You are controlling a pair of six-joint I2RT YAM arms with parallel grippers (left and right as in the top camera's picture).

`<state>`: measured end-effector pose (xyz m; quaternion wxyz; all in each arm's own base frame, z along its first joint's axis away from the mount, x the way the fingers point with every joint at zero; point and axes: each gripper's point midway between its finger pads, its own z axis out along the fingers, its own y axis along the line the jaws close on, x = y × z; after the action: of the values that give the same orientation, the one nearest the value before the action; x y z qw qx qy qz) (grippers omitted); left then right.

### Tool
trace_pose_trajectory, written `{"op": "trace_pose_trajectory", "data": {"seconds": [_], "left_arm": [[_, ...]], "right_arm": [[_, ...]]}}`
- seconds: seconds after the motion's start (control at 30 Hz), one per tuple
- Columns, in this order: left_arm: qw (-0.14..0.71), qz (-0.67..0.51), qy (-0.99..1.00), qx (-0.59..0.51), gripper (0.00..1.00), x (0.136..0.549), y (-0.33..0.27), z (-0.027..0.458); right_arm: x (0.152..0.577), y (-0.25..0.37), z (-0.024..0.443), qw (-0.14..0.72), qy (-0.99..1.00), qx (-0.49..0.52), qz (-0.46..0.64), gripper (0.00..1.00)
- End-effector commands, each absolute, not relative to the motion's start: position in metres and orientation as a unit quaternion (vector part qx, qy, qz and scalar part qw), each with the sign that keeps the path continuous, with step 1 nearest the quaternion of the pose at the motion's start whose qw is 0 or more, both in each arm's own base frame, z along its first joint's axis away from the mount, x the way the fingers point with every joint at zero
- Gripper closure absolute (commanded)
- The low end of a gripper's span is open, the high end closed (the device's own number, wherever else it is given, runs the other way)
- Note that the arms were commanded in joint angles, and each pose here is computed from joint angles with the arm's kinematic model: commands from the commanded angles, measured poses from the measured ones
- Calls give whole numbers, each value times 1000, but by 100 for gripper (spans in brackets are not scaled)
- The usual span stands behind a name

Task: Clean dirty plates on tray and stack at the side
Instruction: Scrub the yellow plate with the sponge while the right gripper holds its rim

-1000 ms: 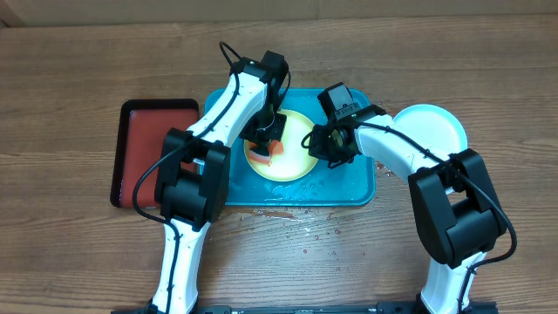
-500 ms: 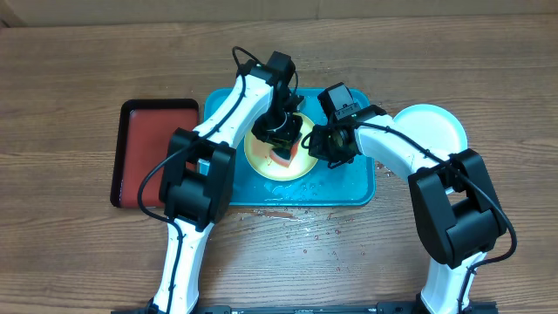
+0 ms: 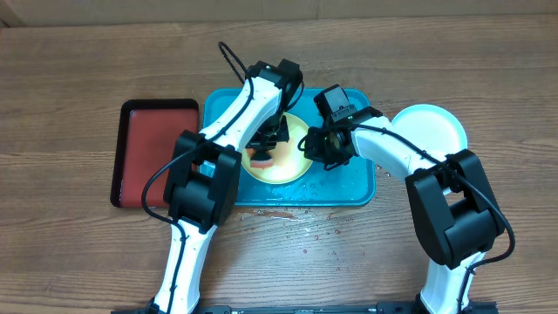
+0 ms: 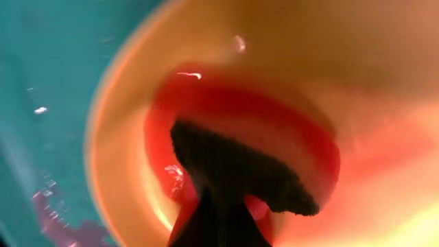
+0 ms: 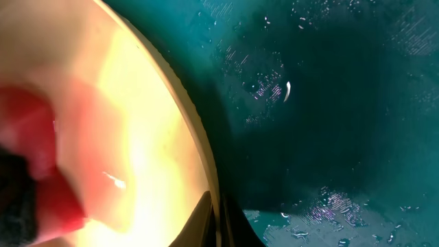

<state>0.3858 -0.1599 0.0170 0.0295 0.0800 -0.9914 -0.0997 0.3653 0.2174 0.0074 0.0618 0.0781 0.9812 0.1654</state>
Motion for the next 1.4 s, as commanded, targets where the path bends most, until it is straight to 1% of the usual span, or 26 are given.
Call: {"op": "trace_pose_trajectory", "data": {"seconds": [0.0,0.33,0.5,0.67,0.8,0.9,1.03,1.17,1.27,1.37], "left_arm": [[19,-153,-980,128,96,388,-138,7],[4,-139,-985,106,96,389,-155,12],[-36,-113,-988,102,96,398,-165,41],[-74,-87,-987,114,95,405,-161,77],[-88,-70,-986,126,96,403,-153,89],[-92,-45,-986,131,96,396,-150,87],[-119,12,-987,111,96,386,-155,84],[-158,89,-982,52,96,387,-178,81],[-165,80,-982,41,96,386,-174,69],[-150,66,-986,41,96,378,-169,53]], "right_arm": [[352,209,-8,43,986,71,143,96],[353,208,-9,44,987,69,141,96],[352,208,-9,43,987,68,140,96],[352,208,-9,44,987,62,140,96],[352,208,-9,43,987,62,140,96],[352,208,-9,43,987,62,141,96],[352,209,-9,43,987,62,142,96],[353,211,-8,44,986,60,149,96],[353,212,-8,44,986,60,152,96],[353,212,-8,44,986,60,151,96]]}}
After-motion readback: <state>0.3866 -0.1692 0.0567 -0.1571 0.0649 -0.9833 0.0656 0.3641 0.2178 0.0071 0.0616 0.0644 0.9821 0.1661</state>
